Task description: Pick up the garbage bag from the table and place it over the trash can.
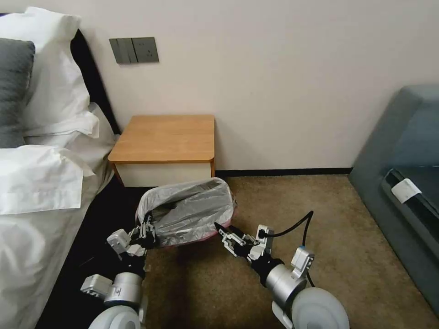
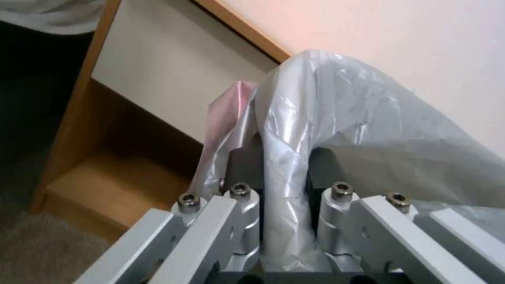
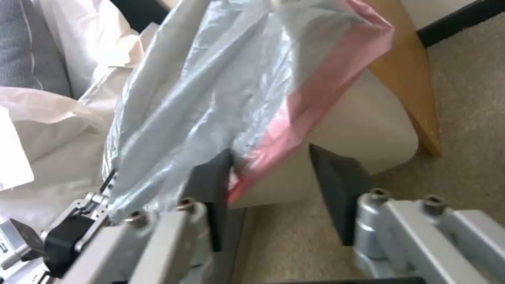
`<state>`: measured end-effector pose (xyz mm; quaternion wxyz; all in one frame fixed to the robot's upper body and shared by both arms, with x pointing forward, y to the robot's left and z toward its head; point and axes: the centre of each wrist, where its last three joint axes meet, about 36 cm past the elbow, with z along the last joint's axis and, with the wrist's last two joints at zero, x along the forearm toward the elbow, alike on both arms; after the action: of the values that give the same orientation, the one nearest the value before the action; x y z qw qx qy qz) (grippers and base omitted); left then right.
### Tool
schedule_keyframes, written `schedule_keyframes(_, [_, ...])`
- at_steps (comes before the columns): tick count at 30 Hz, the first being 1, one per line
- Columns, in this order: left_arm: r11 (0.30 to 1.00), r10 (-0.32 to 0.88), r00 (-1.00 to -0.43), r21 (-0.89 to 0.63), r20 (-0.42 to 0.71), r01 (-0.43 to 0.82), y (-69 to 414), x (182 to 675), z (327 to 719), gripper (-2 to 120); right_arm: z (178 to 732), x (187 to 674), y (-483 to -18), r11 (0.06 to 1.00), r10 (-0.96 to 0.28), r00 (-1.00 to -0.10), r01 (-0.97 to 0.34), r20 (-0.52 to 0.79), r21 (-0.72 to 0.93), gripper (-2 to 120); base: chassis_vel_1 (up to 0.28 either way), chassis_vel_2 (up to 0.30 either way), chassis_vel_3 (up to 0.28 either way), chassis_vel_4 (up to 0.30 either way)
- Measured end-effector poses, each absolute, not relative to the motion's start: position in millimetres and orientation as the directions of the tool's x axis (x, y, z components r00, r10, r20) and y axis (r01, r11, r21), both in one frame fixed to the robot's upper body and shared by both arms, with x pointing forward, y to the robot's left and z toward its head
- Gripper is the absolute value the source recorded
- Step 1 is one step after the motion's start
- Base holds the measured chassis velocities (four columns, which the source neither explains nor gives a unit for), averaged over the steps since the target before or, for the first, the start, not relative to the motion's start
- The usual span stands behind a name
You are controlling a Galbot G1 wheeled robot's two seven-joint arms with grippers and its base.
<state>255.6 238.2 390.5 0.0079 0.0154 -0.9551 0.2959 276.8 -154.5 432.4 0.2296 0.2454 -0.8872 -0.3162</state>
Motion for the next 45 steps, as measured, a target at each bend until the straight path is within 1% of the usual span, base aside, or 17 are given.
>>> schedule_keyframes(1, [0.824, -0.025, -0.999, -0.565, 0.024, -0.034, 238, 256, 390, 11, 432, 277, -154, 0.680, -0.581, -0.774, -0.290, 0.252, 0.674, 38, 0.000, 0.000, 0.000, 0.000])
schedule_keyframes(3, [0.825, -0.025, -0.999, -0.564, 0.023, -0.034, 238, 256, 391, 11, 432, 276, -154, 0.683, -0.580, -0.775, -0.295, 0.251, 0.668, 28, 0.000, 0.000, 0.000, 0.000])
schedule_keyframes(4, [0.825, -0.025, -0.999, -0.564, 0.023, -0.034, 238, 256, 391, 11, 432, 276, -154, 0.683, -0.580, -0.775, -0.295, 0.251, 0.668, 28, 0.000, 0.000, 0.000, 0.000])
schedule_keyframes(5, [0.825, -0.027, -0.999, -0.564, 0.023, -0.035, 239, 257, 390, 11, 433, 276, -154, 0.685, -0.580, -0.775, -0.299, 0.250, 0.664, 22, 0.000, 0.000, 0.000, 0.000])
schedule_keyframes(7, [0.825, -0.030, -0.999, -0.563, 0.025, -0.038, 239, 257, 389, 11, 434, 275, -155, 0.688, -0.582, -0.775, -0.307, 0.247, 0.657, 14, 0.000, 0.000, 0.000, 0.000])
schedule_keyframes(8, [0.825, -0.030, -0.999, -0.563, 0.025, -0.038, 239, 257, 389, 11, 434, 275, -155, 0.688, -0.582, -0.775, -0.307, 0.247, 0.657, 14, 0.000, 0.000, 0.000, 0.000])
schedule_keyframes(10, [0.825, -0.032, -0.999, -0.563, 0.027, -0.041, 240, 258, 388, 11, 434, 273, -156, 0.692, -0.585, -0.773, -0.318, 0.245, 0.649, 2, 0.000, 0.000, 0.000, 0.000])
schedule_keyframes(12, [0.825, -0.032, -0.999, -0.563, 0.028, -0.042, 240, 258, 388, 11, 434, 272, -156, 0.694, -0.585, -0.774, -0.323, 0.243, 0.644, 0, 0.000, 0.000, 0.000, 0.000])
schedule_keyframes(23, [0.824, -0.035, -0.999, -0.565, 0.029, -0.045, 240, 259, 387, 11, 436, 276, -160, 0.702, -0.579, -0.787, -0.348, 0.214, 0.621, 0, 0.000, 0.000, 0.000, 0.000])
schedule_keyframes(27, [0.819, -0.035, -0.999, -0.573, 0.027, -0.045, 240, 259, 388, 11, 427, 279, -164, 0.737, -0.560, -0.792, -0.343, 0.242, 0.582, 0, 0.000, 0.000, 0.000, 0.000])
schedule_keyframes(33, [0.794, -0.029, -0.999, -0.607, 0.021, -0.036, 238, 258, 395, 11, 405, 281, -166, 0.777, -0.534, -0.789, -0.318, 0.303, 0.544, 0, 0.000, 0.000, 0.000, 0.000])
schedule_keyframes(45, [0.731, 0.002, -1.000, -0.683, 0.021, -0.013, 226, 251, 406, 11, 380, 298, -169, 0.814, -0.507, -0.797, -0.316, 0.329, 0.488, 0, 0.000, 0.000, 0.000, 0.000])
